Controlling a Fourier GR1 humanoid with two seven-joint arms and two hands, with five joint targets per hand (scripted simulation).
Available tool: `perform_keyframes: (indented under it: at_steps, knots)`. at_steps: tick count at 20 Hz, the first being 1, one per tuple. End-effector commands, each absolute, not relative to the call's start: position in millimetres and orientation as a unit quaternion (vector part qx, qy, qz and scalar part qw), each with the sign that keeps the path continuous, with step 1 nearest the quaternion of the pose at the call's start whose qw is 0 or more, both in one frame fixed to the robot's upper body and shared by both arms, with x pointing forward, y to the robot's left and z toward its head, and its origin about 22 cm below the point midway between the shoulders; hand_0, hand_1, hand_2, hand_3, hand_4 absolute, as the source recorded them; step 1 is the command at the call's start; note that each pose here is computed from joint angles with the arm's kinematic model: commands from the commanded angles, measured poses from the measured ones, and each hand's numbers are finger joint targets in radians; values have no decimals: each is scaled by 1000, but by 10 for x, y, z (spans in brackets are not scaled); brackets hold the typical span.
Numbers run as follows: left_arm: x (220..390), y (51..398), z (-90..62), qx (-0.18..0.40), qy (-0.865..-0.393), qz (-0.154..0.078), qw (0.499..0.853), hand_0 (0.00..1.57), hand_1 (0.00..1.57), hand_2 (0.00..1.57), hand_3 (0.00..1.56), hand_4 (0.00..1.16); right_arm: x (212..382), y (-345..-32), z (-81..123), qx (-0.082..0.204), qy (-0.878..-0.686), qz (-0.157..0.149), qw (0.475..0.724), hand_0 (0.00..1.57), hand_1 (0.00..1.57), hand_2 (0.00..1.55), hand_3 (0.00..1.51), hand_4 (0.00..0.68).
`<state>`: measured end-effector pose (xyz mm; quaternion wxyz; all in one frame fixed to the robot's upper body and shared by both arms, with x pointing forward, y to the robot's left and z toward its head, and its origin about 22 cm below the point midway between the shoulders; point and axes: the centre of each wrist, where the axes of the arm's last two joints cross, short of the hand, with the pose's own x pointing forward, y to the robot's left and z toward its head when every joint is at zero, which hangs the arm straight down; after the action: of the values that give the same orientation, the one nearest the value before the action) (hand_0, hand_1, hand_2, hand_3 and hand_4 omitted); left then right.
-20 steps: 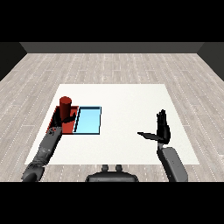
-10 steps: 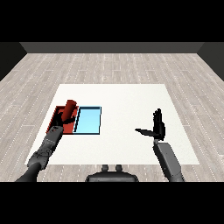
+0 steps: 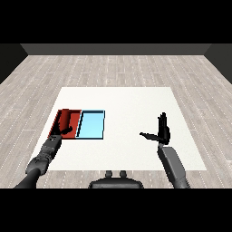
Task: Pick the red can and put it in the red box
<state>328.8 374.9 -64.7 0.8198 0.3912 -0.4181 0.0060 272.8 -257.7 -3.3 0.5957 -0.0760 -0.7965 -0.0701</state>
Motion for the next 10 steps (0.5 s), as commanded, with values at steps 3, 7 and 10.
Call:
perform_keyframes:
  at_steps: [3,7,10]
  knots:
    - [3243,3890,-609,362,-390,-2,846,0,0,0,0,0,2838,-2601,8,-78,-804,-67,585,0,0,0,0,0]
    - [3391,3699,-568,384,-392,-15,836,0,0,0,0,0,2794,-2516,28,-65,-812,-84,574,0,0,0,0,0]
    - [3430,3828,-435,397,-452,9,799,0,0,0,0,0,2790,-2580,38,-58,-805,-79,585,0,0,0,0,0]
